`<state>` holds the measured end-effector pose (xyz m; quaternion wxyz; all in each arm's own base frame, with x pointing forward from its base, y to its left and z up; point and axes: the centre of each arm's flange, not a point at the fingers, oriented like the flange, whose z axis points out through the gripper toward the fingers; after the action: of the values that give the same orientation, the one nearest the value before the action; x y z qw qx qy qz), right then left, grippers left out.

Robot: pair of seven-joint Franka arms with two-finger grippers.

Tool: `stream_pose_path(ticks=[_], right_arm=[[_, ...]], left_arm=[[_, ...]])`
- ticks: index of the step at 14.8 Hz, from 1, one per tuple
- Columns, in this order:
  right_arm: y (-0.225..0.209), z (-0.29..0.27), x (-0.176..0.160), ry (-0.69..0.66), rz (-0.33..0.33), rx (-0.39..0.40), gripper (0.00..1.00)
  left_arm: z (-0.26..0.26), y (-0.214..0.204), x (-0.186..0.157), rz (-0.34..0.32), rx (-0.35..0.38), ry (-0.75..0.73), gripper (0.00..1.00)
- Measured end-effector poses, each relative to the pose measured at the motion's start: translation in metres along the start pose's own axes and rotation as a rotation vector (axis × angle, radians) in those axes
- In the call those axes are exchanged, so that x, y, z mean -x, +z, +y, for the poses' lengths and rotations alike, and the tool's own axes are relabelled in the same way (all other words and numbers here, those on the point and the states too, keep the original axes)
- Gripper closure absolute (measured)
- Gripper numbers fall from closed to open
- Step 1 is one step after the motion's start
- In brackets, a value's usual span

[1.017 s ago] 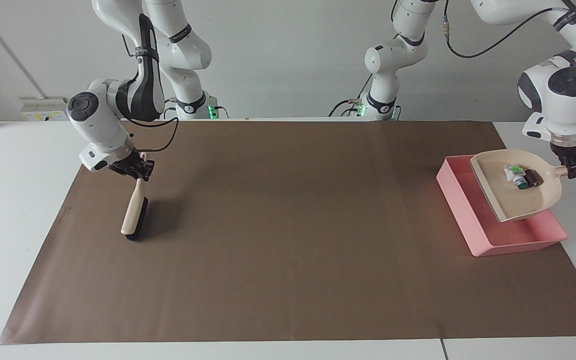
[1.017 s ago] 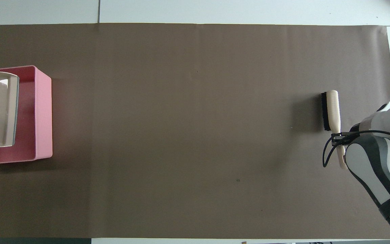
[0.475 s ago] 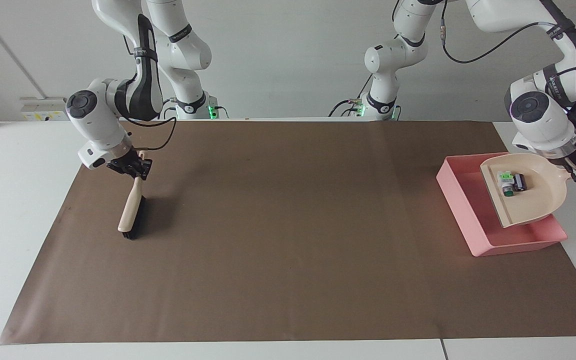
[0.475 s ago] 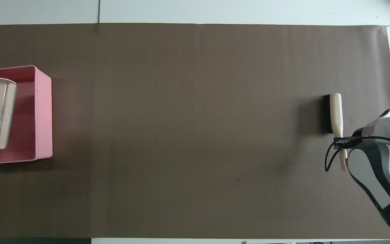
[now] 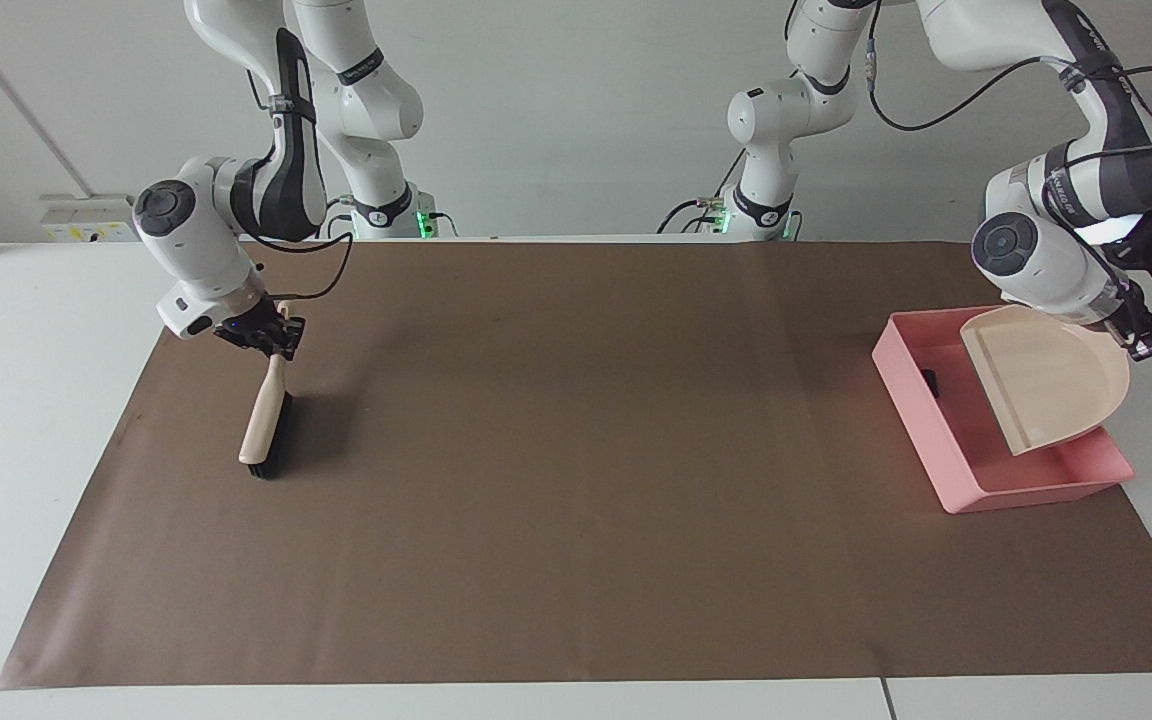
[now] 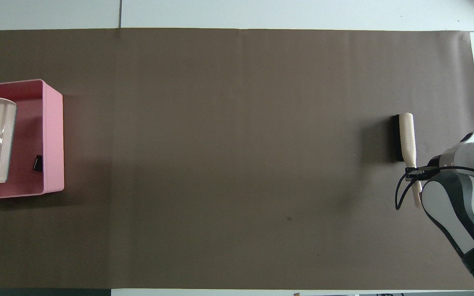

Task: Clean e-waste and dump in bin
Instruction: 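Tip the dustpan over the pink bin with the left gripper, then lower the empty dustpan onto the table with the left gripper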

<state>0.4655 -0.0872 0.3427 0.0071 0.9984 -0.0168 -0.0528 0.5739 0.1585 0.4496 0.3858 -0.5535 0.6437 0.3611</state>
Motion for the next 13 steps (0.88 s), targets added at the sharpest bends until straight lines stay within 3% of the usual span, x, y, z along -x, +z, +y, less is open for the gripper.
stream_pose_path(ticks=[3,5,8,11,13], right_arm=[[0.002,-0.001,0.001,-0.022,0.005,0.001,0.75],[0.003,-0.002,0.002,-0.049,0.005,0.001,0.75],[0.003,-0.002,0.002,-0.064,0.005,0.001,0.74],[0.003,-0.003,0.002,-0.066,0.005,0.001,0.74],[0.002,-0.005,0.001,-0.072,0.009,0.003,0.60]], left_arm=[[0.001,-0.007,0.019,-0.036,0.002,-0.016,0.68],[0.003,-0.021,0.036,-0.026,-0.011,-0.017,0.68],[0.007,-0.055,0.045,0.087,-0.032,-0.036,0.68],[0.001,-0.106,0.019,0.209,-0.050,-0.030,0.68],[-0.004,-0.145,-0.016,0.278,-0.078,0.014,0.68]])
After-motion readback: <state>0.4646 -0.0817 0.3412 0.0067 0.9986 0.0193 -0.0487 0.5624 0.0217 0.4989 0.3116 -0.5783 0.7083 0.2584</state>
